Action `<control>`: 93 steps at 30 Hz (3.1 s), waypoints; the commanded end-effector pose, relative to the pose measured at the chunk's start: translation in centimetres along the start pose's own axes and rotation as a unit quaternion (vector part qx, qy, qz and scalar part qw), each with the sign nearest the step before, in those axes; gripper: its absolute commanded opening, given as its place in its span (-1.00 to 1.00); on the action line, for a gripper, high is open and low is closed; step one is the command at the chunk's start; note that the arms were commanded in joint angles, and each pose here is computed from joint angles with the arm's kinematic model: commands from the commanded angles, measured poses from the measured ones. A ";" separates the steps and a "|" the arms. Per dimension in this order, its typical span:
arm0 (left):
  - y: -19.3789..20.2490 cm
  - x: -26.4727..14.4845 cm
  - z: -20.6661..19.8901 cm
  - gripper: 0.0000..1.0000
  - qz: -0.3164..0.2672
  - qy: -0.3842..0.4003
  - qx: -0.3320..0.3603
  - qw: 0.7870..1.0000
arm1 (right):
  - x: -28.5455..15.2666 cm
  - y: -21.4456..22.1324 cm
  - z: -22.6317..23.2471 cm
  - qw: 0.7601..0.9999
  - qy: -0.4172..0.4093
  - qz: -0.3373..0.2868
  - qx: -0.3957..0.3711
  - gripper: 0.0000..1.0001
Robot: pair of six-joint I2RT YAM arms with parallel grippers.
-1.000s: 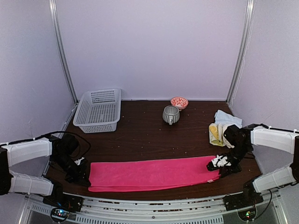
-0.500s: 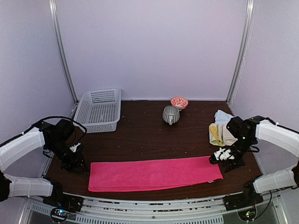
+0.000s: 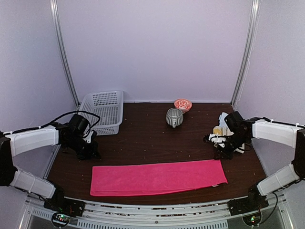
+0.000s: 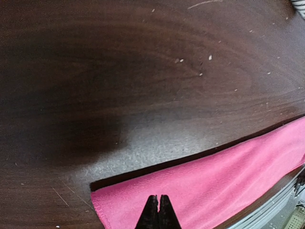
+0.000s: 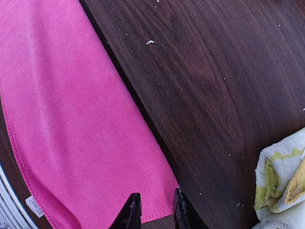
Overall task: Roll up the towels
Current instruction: Adjust the towel at the center of the board.
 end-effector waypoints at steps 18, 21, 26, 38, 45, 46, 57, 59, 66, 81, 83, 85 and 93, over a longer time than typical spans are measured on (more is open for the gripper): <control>1.6 4.7 3.6 -1.00 0.010 -0.139 -0.049 0.989 | 4.9 0.5 -3.7 0.989 0.111 0.044 0.092 -0.30; 0.7 4.4 3.5 -1.00 -0.029 -0.152 -0.052 0.987 | 4.5 -1.2 -5.1 0.987 0.128 0.019 0.091 -0.27; -0.6 3.3 3.4 -1.00 -0.075 -0.178 -0.057 0.980 | 4.1 -3.2 -5.9 0.989 0.119 -0.005 0.084 -0.25; -2.3 -1.5 -3.5 -0.98 -0.166 -0.037 0.079 0.982 | -3.0 -7.8 -5.4 0.978 0.091 -0.138 0.128 -0.04; 2.1 1.4 -6.7 -1.00 -0.068 0.041 0.154 0.985 | -3.9 -6.4 -3.2 0.982 0.059 -0.139 0.114 -0.03; 2.7 2.0 -6.8 -1.00 -0.055 0.042 0.160 0.985 | -3.8 -6.0 -3.1 0.982 0.068 -0.135 0.114 -0.08; 9.5 4.9 -1.6 -1.00 0.025 0.009 0.087 0.996 | 1.7 -2.3 -1.2 0.991 -0.008 0.004 0.133 -0.29; 10.3 5.1 -0.8 -1.00 0.030 0.006 0.070 0.997 | 3.1 -1.9 -0.9 0.991 -0.016 0.023 0.132 -0.30; 12.1 6.0 1.5 -1.00 0.069 -0.065 -0.011 0.995 | 6.4 -2.4 -1.7 0.990 0.017 0.083 0.112 -0.29; 8.0 2.6 -3.1 -0.97 -0.029 0.034 0.045 0.998 | 9.2 -8.8 -7.9 0.991 0.083 0.077 0.072 -0.22; 7.0 1.2 -4.7 -0.79 -0.075 0.092 0.073 0.990 | 7.3 -10.0 -8.1 0.991 0.093 0.056 0.079 -0.20; 6.4 0.0 -5.1 -0.56 -0.118 0.109 0.073 0.984 | 5.0 -10.9 -7.8 0.991 0.095 0.032 0.089 -0.16; 6.1 0.4 -4.6 -0.25 -0.149 0.088 0.055 0.983 | 4.3 -9.0 -8.7 0.976 0.065 0.031 0.207 -0.06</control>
Point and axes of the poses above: each gripper's point midway between its finger pads, its own x axis out along the fingers, its own z axis along the line the jaws close on, y = z × x, the point moved 10 cm from there along -x, back along the fingers, and after that the axes turned 3 degrees about x, right-handed, at the moved point
